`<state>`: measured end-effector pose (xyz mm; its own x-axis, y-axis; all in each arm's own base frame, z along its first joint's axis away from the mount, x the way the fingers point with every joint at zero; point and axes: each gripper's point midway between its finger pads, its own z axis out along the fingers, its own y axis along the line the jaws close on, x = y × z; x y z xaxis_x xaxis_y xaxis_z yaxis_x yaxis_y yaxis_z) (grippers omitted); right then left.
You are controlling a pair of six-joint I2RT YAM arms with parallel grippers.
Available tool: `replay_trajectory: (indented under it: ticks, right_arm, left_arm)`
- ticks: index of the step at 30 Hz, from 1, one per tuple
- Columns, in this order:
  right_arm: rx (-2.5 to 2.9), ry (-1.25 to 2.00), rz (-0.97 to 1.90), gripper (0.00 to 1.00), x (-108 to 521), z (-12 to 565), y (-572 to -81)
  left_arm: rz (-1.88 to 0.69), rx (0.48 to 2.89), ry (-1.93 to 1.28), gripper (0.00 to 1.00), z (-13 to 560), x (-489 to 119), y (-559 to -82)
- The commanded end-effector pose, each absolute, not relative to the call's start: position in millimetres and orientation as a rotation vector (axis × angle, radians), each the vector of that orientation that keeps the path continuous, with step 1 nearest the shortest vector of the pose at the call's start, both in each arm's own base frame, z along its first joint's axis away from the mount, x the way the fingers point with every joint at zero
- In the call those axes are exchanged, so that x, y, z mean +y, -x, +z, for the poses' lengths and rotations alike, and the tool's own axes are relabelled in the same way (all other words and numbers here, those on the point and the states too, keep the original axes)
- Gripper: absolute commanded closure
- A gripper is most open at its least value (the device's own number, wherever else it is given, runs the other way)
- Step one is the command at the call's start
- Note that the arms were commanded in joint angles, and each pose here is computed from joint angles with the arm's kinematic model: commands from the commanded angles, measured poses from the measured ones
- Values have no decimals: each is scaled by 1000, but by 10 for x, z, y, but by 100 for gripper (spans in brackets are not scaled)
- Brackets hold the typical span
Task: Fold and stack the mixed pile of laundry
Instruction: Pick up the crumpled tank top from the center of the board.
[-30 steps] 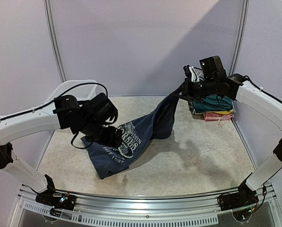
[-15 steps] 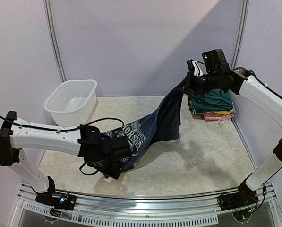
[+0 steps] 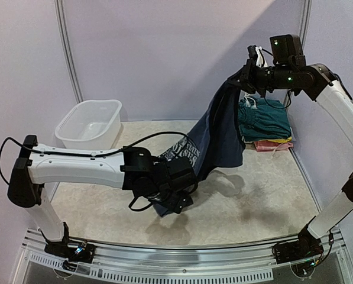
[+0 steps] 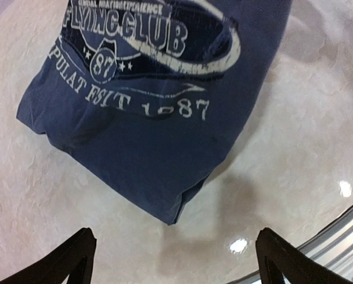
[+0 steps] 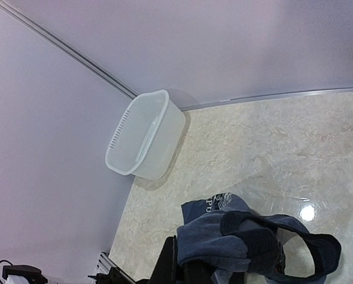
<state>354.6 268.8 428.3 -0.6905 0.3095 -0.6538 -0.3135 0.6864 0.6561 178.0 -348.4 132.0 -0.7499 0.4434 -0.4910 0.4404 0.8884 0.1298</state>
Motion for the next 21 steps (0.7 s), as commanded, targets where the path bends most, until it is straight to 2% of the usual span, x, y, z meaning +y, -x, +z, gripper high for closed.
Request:
replay_trajectory:
  ticks: [1,14,17,21]
  right_arm:
    - [2117,-75,1005,100,2651,4317,-3549]
    - [2106,-147,976,100,2505,4424,-3495]
    - [2105,-157,961,100,2461,4442,-3475]
    - [2111,-171,930,100,2380,4443,-3420]
  left_arm:
    - [16,2442,-680,4,1272,-3792,-2012]
    - [-57,2345,-785,3,1158,-4485,-2479]
    - [59,2330,-739,16,1140,-4408,-2610]
    - [191,2304,-646,48,1175,-4179,-2806]
